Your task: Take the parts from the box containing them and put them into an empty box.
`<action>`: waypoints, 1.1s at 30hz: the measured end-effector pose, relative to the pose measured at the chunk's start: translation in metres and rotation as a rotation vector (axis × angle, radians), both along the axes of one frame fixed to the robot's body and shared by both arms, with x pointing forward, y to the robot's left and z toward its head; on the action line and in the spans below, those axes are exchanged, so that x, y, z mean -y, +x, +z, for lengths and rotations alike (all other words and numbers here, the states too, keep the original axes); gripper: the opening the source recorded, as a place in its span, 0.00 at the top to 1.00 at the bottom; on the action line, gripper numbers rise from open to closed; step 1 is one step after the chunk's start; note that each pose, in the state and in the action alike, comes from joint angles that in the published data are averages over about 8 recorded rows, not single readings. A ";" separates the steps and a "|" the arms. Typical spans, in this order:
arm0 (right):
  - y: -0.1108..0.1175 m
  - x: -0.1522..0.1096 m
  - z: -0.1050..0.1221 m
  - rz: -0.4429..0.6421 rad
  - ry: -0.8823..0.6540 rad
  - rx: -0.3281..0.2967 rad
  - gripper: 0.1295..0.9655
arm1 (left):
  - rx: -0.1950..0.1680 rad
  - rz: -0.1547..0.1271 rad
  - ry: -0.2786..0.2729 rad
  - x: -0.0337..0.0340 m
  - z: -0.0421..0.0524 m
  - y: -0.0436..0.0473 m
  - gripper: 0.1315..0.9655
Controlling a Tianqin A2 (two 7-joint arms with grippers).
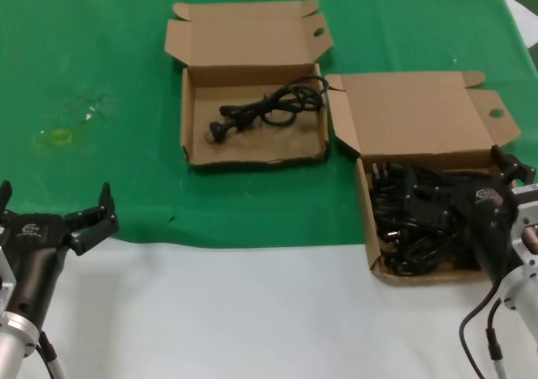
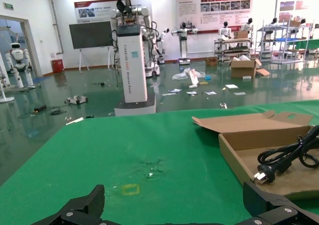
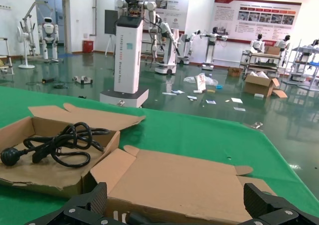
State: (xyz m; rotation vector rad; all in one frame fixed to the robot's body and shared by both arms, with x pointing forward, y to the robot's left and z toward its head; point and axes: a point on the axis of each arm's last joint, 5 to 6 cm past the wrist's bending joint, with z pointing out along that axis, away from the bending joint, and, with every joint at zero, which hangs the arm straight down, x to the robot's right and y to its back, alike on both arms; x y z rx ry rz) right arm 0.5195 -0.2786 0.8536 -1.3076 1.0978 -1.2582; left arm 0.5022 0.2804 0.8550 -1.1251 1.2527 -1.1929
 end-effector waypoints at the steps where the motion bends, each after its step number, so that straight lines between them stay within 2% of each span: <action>1: 0.000 0.000 0.000 0.000 0.001 0.000 0.00 | 0.000 0.000 0.000 0.0000 0.0000 0.0000 0.00; 33: 0.000 0.000 0.000 -0.001 0.002 0.000 0.00 | 0.000 0.000 0.000 0.0000 0.0000 0.0000 0.00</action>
